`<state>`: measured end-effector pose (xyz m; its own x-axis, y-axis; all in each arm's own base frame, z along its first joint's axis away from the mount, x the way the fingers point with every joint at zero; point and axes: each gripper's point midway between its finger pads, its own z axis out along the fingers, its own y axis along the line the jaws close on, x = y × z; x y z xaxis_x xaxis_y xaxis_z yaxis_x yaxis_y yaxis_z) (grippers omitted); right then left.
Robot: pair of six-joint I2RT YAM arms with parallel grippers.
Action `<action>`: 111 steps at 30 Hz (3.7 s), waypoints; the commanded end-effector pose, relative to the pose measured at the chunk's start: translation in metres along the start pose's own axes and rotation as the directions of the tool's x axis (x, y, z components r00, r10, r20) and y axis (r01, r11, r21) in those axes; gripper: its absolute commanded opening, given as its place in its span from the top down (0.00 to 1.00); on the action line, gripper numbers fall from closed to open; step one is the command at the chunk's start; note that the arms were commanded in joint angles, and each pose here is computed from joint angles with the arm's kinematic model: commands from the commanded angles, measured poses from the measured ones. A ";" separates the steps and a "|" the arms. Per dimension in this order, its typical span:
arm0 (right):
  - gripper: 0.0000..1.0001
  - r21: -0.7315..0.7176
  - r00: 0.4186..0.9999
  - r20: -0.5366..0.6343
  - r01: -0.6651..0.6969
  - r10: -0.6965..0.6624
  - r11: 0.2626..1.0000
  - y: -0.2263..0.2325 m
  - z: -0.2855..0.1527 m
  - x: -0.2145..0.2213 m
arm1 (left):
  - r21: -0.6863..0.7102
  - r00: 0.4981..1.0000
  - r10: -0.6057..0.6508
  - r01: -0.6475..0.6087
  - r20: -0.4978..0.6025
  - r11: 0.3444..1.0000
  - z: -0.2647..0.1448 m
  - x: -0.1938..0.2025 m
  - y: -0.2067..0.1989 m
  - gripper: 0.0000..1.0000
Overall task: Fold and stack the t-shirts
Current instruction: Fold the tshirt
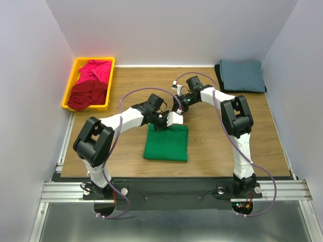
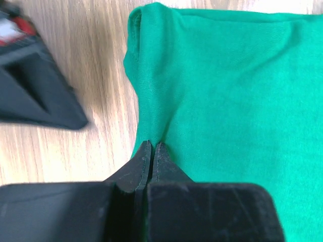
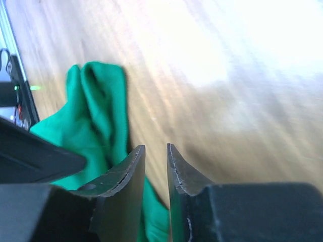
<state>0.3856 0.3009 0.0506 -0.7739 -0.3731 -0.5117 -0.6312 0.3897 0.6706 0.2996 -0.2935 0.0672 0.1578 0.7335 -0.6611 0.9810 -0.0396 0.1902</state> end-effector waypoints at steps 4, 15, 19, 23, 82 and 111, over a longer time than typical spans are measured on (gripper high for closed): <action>0.78 -0.043 0.993 -0.050 -0.110 0.108 0.993 -0.019 0.019 0.030 | -0.060 0.995 0.073 -0.069 0.073 0.996 -0.030 -0.034 0.008 1.00; 0.93 -0.184 0.966 -0.155 -0.234 0.207 0.955 -0.005 0.045 0.080 | -0.138 0.987 0.141 -0.130 0.077 0.982 -0.034 -0.048 0.034 1.00; 0.93 -0.194 0.967 -0.157 -0.231 0.203 0.953 -0.002 0.043 0.083 | -0.152 0.987 0.143 -0.132 0.067 0.980 -0.025 -0.040 0.043 1.00; 0.94 -0.192 0.967 -0.157 -0.230 0.201 0.954 -0.004 0.043 0.083 | -0.147 0.989 0.140 -0.132 0.051 0.980 -0.010 -0.029 0.050 1.00; 0.67 0.260 0.977 0.196 -0.134 0.084 0.956 -0.042 -0.076 -0.036 | 0.070 0.526 -0.804 0.823 0.279 0.563 -0.030 0.060 0.111 0.61; 0.53 -0.028 0.972 0.044 -0.231 0.232 0.973 0.058 -0.053 0.058 | 0.320 0.401 -0.906 0.848 0.136 0.423 -0.048 0.065 -0.014 0.58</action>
<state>0.2967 0.2569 0.0404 -0.9479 -0.2406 -0.2087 -0.3039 0.4875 0.8185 0.3034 -0.2224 0.0356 -0.8902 0.1546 -0.4285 0.4533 0.3944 -0.7994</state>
